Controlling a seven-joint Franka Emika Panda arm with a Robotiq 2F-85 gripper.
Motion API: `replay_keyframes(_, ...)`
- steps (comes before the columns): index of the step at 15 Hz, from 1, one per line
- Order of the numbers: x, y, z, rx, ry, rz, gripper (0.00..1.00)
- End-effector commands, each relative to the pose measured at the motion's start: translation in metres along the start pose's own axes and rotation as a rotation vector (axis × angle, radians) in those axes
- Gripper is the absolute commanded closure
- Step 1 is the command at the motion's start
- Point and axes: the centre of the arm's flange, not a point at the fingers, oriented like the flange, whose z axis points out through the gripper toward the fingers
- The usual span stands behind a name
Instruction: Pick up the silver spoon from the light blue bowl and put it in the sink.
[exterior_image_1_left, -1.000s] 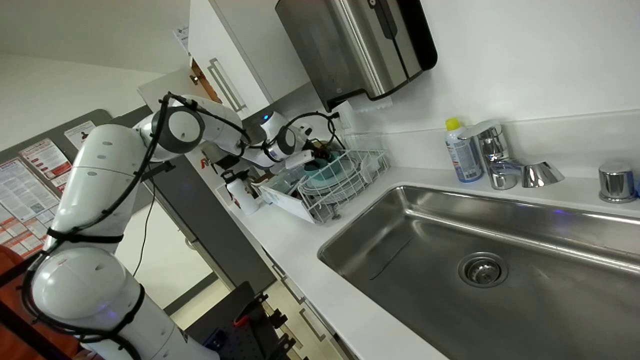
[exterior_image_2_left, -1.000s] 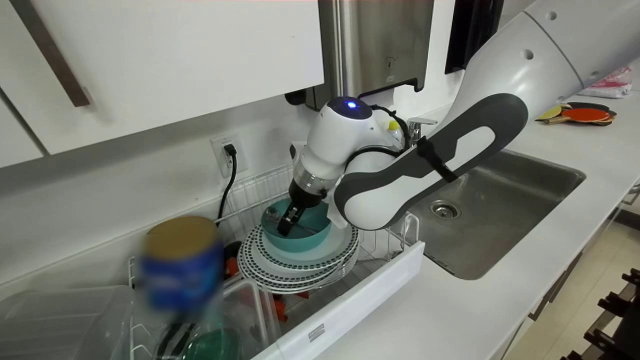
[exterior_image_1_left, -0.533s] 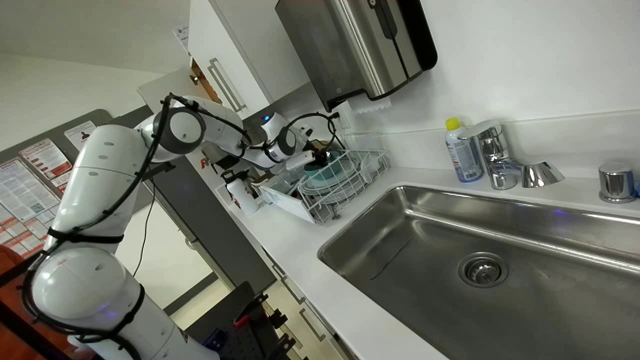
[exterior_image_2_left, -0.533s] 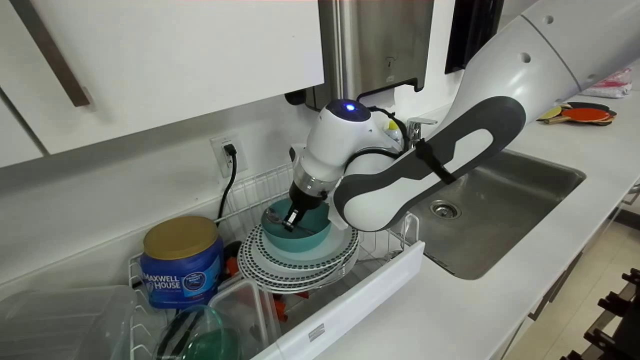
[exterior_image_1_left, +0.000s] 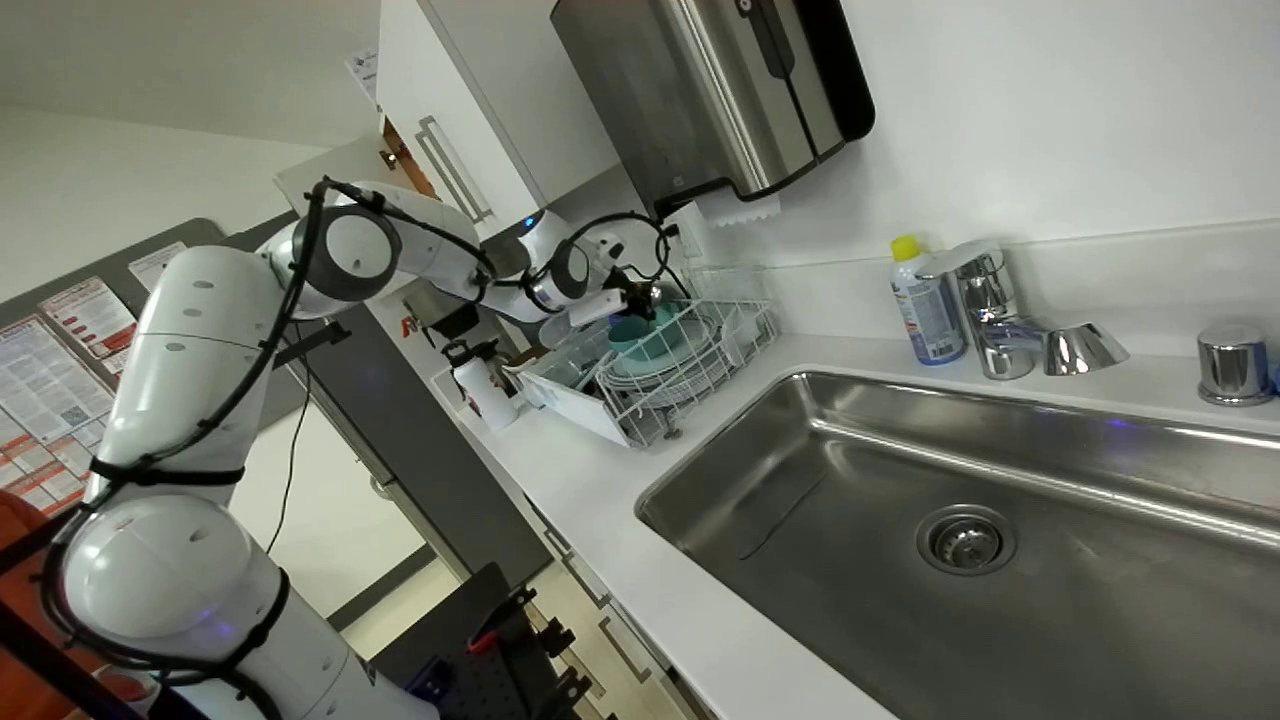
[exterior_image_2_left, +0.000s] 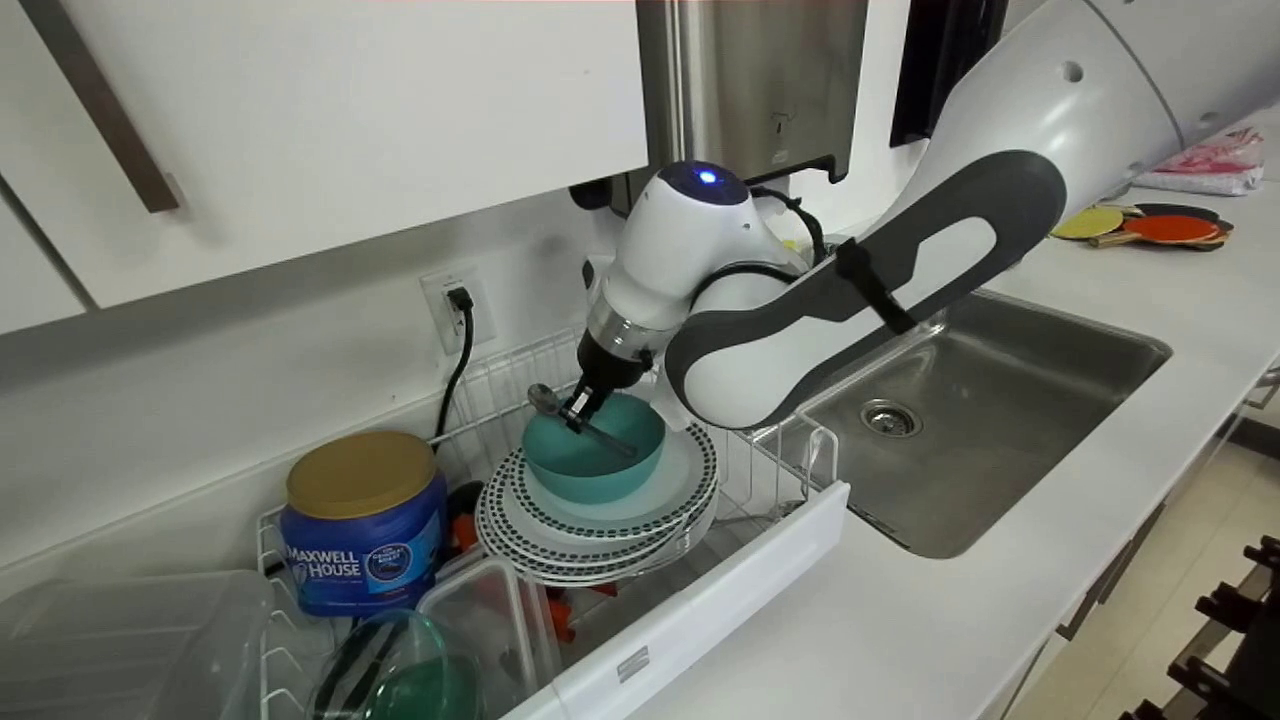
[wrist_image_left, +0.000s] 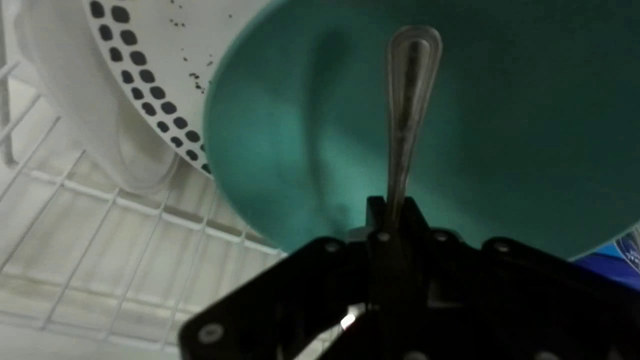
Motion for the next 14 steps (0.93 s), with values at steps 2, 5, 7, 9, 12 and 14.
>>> replay_keyframes(2, -0.001, 0.015, -0.035, -0.009, -0.014, 0.113, 0.98)
replay_keyframes(5, -0.001, 0.019, -0.041, 0.003, -0.001, 0.167, 0.98)
replay_keyframes(7, -0.003, 0.022, -0.043, 0.007, 0.001, 0.202, 0.98)
replay_keyframes(9, -0.005, 0.023, -0.047, 0.011, 0.006, 0.234, 0.98)
replay_keyframes(12, -0.013, 0.029, -0.057, 0.029, 0.013, 0.288, 0.98)
replay_keyframes(14, -0.017, 0.032, -0.065, 0.040, 0.025, 0.316, 0.98)
